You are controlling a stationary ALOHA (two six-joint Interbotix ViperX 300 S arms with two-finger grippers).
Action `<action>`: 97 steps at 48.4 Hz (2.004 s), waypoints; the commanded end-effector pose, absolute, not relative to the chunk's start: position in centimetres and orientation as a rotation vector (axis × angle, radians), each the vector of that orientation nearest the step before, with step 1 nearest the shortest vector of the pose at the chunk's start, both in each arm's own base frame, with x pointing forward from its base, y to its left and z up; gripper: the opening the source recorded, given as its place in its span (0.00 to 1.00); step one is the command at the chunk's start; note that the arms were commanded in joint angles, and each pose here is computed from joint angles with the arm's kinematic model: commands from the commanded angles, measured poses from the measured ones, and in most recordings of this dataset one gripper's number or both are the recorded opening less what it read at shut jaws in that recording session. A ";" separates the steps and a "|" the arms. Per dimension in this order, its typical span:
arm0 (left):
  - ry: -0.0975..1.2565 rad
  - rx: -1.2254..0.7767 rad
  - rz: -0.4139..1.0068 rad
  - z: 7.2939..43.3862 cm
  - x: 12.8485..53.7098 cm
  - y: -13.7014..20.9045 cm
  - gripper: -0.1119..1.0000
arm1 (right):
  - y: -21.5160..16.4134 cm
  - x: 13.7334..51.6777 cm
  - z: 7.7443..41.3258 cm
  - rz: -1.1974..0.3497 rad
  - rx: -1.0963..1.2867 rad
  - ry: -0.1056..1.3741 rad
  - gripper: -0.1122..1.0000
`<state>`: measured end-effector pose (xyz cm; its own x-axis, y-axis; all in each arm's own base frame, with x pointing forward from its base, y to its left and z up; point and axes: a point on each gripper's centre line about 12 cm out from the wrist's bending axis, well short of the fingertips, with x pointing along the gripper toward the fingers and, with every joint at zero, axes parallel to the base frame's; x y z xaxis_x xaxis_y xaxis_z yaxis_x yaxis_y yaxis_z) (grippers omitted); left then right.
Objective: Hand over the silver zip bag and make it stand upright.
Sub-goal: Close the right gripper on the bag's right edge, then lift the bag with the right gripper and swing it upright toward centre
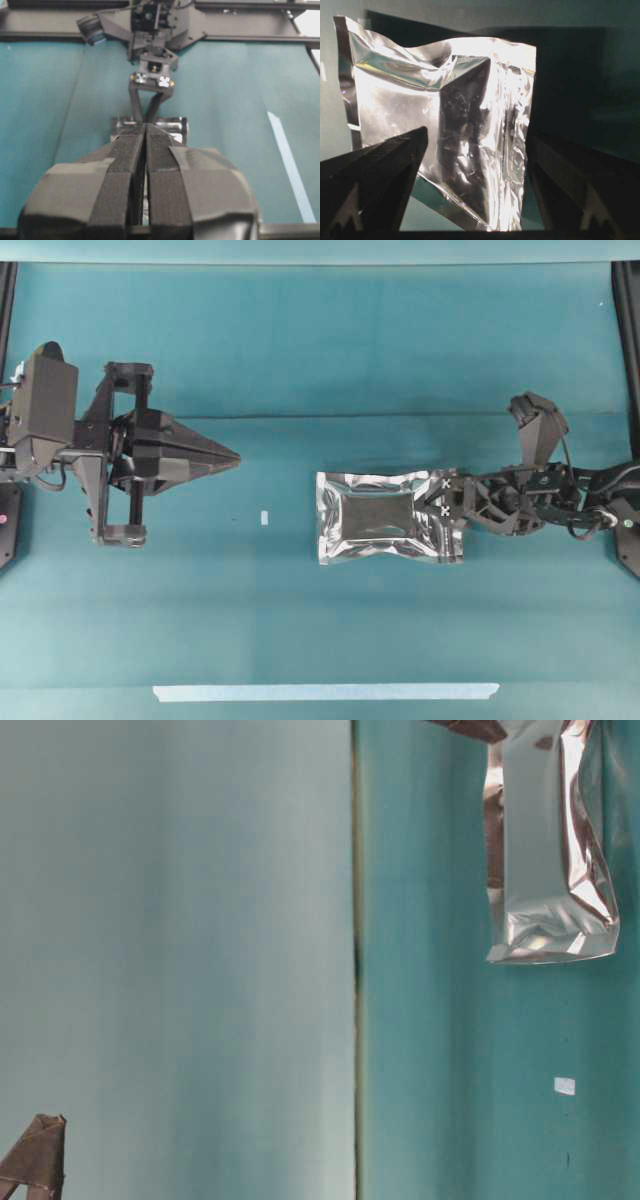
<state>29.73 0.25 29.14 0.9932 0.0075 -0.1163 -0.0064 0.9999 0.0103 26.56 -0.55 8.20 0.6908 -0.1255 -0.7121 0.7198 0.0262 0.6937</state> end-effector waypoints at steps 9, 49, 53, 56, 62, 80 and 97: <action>0.087 0.010 0.004 30.2 29.9 0.2 0.09 | 0.7 26.1 7.3 -0.721 1.399 0.643 0.77; 0.173 -0.002 0.003 29.0 29.7 0.1 0.09 | -1.0 27.1 9.7 -0.637 1.278 0.618 0.12; 0.175 -0.005 0.005 28.9 29.7 0.2 0.09 | -1.1 27.7 11.0 -0.597 1.237 0.644 0.12; 0.175 -0.010 0.006 28.9 29.7 0.2 0.09 | -1.2 28.2 12.1 -0.563 1.202 0.674 0.12; 0.187 -0.028 0.015 28.8 29.7 0.4 0.09 | -1.6 29.2 14.5 -0.493 1.132 0.725 0.12; 0.189 -0.061 0.035 28.8 29.7 0.9 0.09 | -2.4 31.9 21.1 -0.320 0.922 0.851 0.12; 0.178 -0.068 0.044 29.0 29.8 1.2 0.32 | -2.9 32.6 24.8 -0.289 0.628 1.081 0.12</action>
